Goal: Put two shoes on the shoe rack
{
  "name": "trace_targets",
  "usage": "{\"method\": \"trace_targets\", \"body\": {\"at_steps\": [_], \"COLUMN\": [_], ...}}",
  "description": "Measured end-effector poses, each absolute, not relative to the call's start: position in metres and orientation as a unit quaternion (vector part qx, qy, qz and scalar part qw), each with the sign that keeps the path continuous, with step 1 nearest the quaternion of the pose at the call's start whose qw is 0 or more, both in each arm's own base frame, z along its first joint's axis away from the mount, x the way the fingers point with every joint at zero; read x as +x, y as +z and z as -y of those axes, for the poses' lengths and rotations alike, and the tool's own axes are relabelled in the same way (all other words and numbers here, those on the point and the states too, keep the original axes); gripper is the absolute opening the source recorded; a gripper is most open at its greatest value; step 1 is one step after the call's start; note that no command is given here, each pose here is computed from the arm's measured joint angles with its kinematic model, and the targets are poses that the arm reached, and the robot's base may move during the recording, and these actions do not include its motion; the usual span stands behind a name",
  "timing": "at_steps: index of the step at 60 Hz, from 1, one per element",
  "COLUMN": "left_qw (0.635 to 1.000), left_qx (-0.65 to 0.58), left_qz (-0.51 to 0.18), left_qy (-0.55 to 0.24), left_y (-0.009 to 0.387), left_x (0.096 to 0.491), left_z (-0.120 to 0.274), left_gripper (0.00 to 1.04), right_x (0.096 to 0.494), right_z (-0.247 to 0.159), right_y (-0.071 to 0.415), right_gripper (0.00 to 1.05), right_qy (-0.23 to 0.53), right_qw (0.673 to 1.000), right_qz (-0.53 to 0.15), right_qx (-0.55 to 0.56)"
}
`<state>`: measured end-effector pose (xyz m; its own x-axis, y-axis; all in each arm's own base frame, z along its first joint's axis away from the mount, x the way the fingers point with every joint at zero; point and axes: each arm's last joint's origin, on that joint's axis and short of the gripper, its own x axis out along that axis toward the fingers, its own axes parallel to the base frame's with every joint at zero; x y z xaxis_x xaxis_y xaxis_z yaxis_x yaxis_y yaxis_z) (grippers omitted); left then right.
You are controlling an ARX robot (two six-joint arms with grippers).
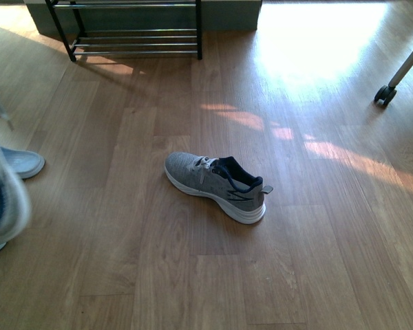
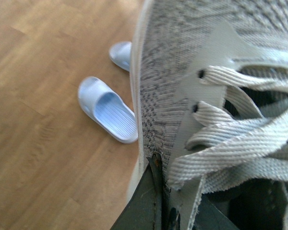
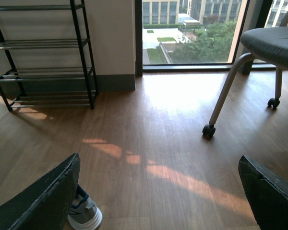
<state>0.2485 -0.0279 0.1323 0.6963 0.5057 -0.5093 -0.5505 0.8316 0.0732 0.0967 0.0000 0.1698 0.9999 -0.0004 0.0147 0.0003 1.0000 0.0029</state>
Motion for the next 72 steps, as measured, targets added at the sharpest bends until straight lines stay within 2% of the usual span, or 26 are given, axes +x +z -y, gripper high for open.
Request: {"method": "trace_targets", "body": {"at_steps": [7, 13, 69, 72], "left_qw": [0.921, 0.929, 0.932, 0.932], "left_qx": [0.002, 0.014, 0.012, 0.013], "left_qz": [-0.243, -0.232, -0.223, -0.222], "left_qy": [0.306, 0.288, 0.284, 0.287], "left_y": [0.15, 0.159, 0.163, 0.163], "left_x": [0.204, 0.171, 0.17, 0.169], "left_z": [0.025, 0.025, 0.026, 0.026], "left_gripper": [0.01, 0.01, 0.01, 0.01], "right_x": [0.097, 0.097, 0.097, 0.099], "right_z": [0.0, 0.0, 0.0, 0.0], "right_y": [0.17, 0.17, 0.17, 0.17], "right_gripper": [0.96, 0.96, 0.96, 0.96], "right_qy": [0.0, 0.0, 0.002, 0.058], "right_qw": [1.0, 1.0, 1.0, 0.998], "right_qz": [0.007, 0.007, 0.007, 0.001], "right_qx": [0.001, 0.001, 0.001, -0.011]}}
